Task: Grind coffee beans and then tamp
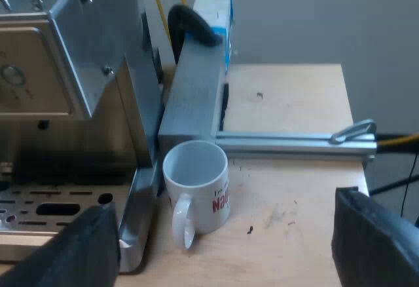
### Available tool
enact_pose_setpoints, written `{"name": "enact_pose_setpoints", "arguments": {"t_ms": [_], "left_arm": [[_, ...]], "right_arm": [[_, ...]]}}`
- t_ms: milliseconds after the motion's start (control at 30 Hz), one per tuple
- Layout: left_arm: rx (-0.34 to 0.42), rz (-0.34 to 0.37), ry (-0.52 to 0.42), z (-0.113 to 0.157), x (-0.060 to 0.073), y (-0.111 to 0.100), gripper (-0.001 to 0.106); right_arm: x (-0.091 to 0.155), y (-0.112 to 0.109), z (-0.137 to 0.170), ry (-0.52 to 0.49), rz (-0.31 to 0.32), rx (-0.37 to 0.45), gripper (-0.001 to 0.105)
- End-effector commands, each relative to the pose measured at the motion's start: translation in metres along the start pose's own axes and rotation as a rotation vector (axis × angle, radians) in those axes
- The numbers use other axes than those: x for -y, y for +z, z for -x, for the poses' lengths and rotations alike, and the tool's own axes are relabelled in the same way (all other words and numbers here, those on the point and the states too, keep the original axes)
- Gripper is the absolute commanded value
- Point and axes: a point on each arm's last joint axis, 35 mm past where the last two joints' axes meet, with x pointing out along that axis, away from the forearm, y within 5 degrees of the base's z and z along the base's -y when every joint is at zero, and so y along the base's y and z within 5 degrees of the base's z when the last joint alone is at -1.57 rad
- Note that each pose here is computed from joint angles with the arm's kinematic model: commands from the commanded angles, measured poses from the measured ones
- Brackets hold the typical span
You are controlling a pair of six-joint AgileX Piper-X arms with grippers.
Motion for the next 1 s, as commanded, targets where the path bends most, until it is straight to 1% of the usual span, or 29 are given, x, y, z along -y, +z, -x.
{"name": "enact_pose_setpoints", "arguments": {"t_ms": [33, 100, 200, 300, 333, 367, 400, 433, 500, 600, 667, 700, 733, 767, 800, 867, 933, 1000], "left_arm": [[0.007, -0.042, 0.011, 0.013, 0.000, -0.007, 0.071], [-0.016, -0.057, 0.021, 0.017, -0.001, -0.012, 0.071], [-0.063, -0.056, 0.074, 0.017, -0.003, -0.017, 0.071], [-0.095, -0.054, 0.080, 0.017, -0.004, -0.021, 0.071], [-0.112, -0.053, 0.082, 0.017, -0.004, -0.023, 0.071], [-0.142, -0.052, 0.085, 0.017, -0.004, -0.026, 0.071], [-0.151, -0.051, 0.085, 0.018, -0.004, -0.027, 0.071], [-0.183, -0.051, 0.088, 0.018, -0.005, -0.031, 0.071], [-0.225, -0.052, 0.102, 0.020, -0.005, -0.035, 0.071], [-0.228, -0.054, 0.121, 0.019, -0.006, -0.036, 0.071], [-0.196, -0.057, 0.135, 0.018, -0.007, -0.033, 0.071], [-0.154, -0.051, 0.139, 0.013, -0.007, -0.030, 0.071], [-0.130, -0.042, 0.137, 0.011, -0.007, -0.028, 0.071], [-0.100, -0.018, 0.136, 0.006, -0.007, -0.026, 0.071], [-0.091, -0.010, 0.135, 0.005, -0.007, -0.026, 0.071], [-0.055, 0.017, 0.132, -0.007, -0.009, -0.028, 0.071], [-0.054, 0.020, 0.132, -0.016, -0.010, -0.032, 0.071], [-0.077, 0.020, 0.135, -0.029, -0.012, -0.042, 0.071]], "right_arm": [[-0.007, -0.010, 0.013, -0.008, 0.018, 0.036, 0.069], [-0.013, -0.020, 0.019, -0.012, 0.020, 0.047, 0.069], [-0.020, -0.035, 0.022, -0.012, 0.020, 0.047, 0.069], [-0.020, -0.043, 0.012, 0.003, -0.008, 0.007, 0.069], [-0.021, -0.045, 0.013, 0.009, -0.022, -0.018, 0.069], [-0.022, -0.047, 0.011, 0.022, -0.017, -0.029, 0.069], [-0.022, -0.048, 0.010, 0.026, -0.014, -0.026, 0.069], [-0.021, -0.048, 0.004, 0.032, -0.014, -0.013, 0.069], [-0.020, -0.050, -0.003, 0.033, -0.021, -0.007, 0.069], [-0.019, -0.052, -0.007, 0.035, -0.024, 0.000, 0.069], [-0.018, -0.054, -0.016, 0.031, -0.030, 0.015, 0.069], [-0.018, -0.055, -0.019, 0.035, -0.030, 0.017, 0.069], [-0.018, -0.056, -0.020, 0.035, -0.029, 0.019, 0.069], [-0.018, -0.057, -0.024, 0.038, -0.036, 0.019, 0.069], [-0.018, -0.058, -0.025, 0.042, -0.037, 0.021, 0.069], [-0.018, -0.064, -0.035, 0.052, -0.059, 0.010, 0.069], [-0.018, -0.069, -0.039, 0.058, -0.081, -0.008, 0.069], [-0.019, -0.078, -0.048, 0.070, -0.097, -0.042, 0.069]]}}
